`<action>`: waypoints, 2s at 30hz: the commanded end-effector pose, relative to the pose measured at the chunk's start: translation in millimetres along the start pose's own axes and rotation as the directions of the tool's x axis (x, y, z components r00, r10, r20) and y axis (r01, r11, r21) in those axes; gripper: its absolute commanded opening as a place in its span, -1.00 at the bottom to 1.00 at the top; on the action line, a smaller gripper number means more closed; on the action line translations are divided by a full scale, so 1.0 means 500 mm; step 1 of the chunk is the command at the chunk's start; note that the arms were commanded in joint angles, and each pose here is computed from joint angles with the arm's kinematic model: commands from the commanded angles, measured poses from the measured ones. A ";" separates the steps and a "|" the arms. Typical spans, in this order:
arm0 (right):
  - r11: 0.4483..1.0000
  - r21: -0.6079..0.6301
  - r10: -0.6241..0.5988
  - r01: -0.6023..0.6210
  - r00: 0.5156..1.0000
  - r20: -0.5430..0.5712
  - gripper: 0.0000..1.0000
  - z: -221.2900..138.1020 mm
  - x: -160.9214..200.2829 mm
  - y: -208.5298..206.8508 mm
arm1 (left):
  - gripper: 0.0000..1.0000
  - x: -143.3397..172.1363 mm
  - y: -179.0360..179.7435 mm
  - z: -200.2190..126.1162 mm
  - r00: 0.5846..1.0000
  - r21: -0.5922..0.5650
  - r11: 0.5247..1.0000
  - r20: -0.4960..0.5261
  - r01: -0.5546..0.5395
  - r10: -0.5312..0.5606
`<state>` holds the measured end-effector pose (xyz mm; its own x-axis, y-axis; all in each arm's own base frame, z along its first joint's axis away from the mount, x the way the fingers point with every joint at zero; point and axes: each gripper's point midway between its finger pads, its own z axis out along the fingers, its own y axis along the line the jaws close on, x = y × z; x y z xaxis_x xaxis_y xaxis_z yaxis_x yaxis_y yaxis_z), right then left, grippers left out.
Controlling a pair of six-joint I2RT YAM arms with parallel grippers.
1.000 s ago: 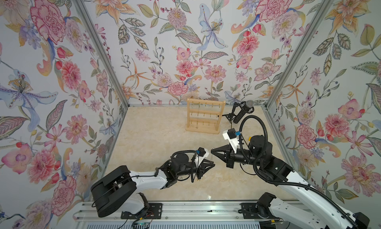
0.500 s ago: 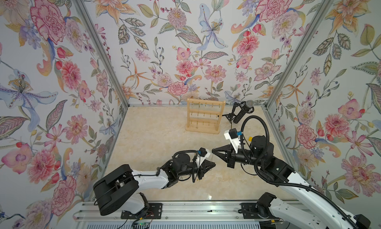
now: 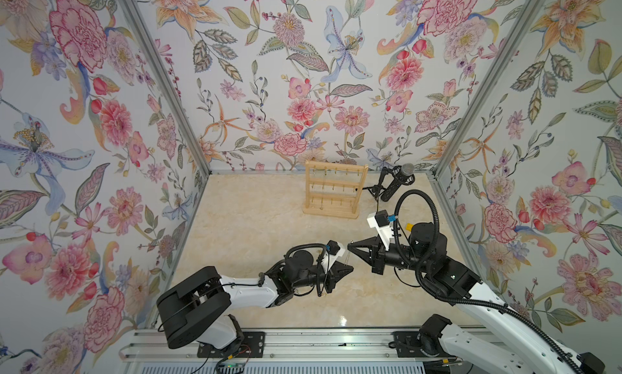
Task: Take the necklace off the jewelry display stand
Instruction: Place the necklace at the center of the board.
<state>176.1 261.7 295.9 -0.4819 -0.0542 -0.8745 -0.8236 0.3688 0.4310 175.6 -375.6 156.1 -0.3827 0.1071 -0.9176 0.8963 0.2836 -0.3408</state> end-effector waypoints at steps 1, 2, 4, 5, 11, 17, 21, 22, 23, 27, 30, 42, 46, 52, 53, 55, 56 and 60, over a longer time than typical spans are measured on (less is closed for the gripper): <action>1.000 0.022 0.020 -0.020 1.000 0.000 -1.00 -0.004 0.008 -0.011 | -1.00 -0.018 -0.003 0.009 0.999 -0.021 0.999 0.027 0.031 -0.031; 0.999 0.027 0.022 -0.022 1.000 -0.003 -1.00 -0.003 0.011 -0.014 | -1.00 -0.019 -0.003 0.009 0.999 -0.024 0.999 0.028 0.045 -0.044; 0.999 0.035 0.028 -0.027 1.000 -0.009 -1.00 -0.002 0.017 -0.020 | -1.00 -0.018 -0.005 0.011 0.997 -0.021 0.997 0.024 0.078 -0.077; 0.999 0.039 0.031 -0.031 0.999 -0.011 -1.00 -0.001 0.019 -0.023 | -1.00 -0.016 -0.007 0.012 0.995 -0.016 0.995 0.021 0.095 -0.095; 0.997 0.060 0.047 -0.046 0.999 -0.026 -1.00 0.004 0.035 -0.038 | -1.00 0.014 -0.022 0.019 0.981 -0.024 0.981 -0.025 0.193 -0.194; 0.994 0.082 0.073 -0.068 0.996 -0.053 -1.00 0.012 0.061 -0.056 | -1.00 0.055 -0.017 0.019 0.949 -0.062 0.951 -0.067 0.304 -0.308; 0.992 0.097 0.088 -0.082 0.994 -0.067 -1.00 0.014 0.079 -0.066 | -1.00 0.071 -0.019 0.019 0.931 -0.065 0.933 -0.069 0.355 -0.359; 0.991 0.099 0.092 -0.084 0.993 -0.070 -1.00 0.015 0.083 -0.067 | -1.00 0.078 -0.022 0.021 0.925 -0.065 0.927 -0.076 0.368 -0.373; 0.991 0.102 0.097 -0.089 0.992 -0.075 -1.00 0.016 0.088 -0.069 | -1.00 0.084 -0.022 0.023 0.920 -0.069 0.922 -0.079 0.380 -0.385; 0.988 0.111 0.114 -0.104 0.990 -0.085 -1.00 0.016 0.106 -0.076 | -1.00 0.104 -0.026 0.029 0.904 -0.076 0.909 -0.098 0.410 -0.416; 0.986 0.123 0.126 -0.114 0.987 -0.096 -1.00 0.019 0.124 -0.082 | -1.00 0.131 -0.017 0.033 0.888 -0.101 0.895 -0.119 0.435 -0.445; 0.972 0.168 0.189 -0.166 0.973 -0.133 -1.00 0.028 0.200 -0.105 | -1.00 0.188 -0.006 0.032 0.816 -0.158 0.828 -0.150 0.538 -0.558; 0.968 0.172 0.206 -0.181 0.967 -0.147 -1.00 0.028 0.223 -0.106 | -1.00 0.212 -0.005 0.035 0.786 -0.179 0.802 -0.166 0.569 -0.595; 0.964 0.188 0.221 -0.189 0.961 -0.167 -1.00 0.031 0.248 -0.113 | -1.00 0.226 -0.006 0.041 0.767 -0.192 0.786 -0.178 0.587 -0.617; 0.963 0.192 0.222 -0.189 0.960 -0.170 -1.00 0.032 0.251 -0.115 | -1.00 0.229 -0.006 0.041 0.766 -0.197 0.786 -0.181 0.586 -0.616; 0.961 0.203 0.224 -0.187 0.958 -0.179 -1.00 0.035 0.257 -0.122 | -1.00 0.233 -0.003 0.041 0.762 -0.208 0.782 -0.182 0.587 -0.621; 0.960 0.208 0.224 -0.185 0.957 -0.184 -1.00 0.037 0.260 -0.125 | -1.00 0.235 -0.002 0.040 0.762 -0.214 0.781 -0.183 0.587 -0.622; 0.956 0.234 0.224 -0.175 0.954 -0.201 -1.00 0.046 0.269 -0.140 | -1.00 0.240 0.008 0.040 0.764 -0.245 0.781 -0.183 0.574 -0.619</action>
<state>170.5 249.0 146.5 -0.7149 -0.1542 -0.6820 -0.6305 0.5638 0.5335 137.1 -380.3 46.8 -0.8851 0.0868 -0.4573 0.4382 0.4867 -0.7557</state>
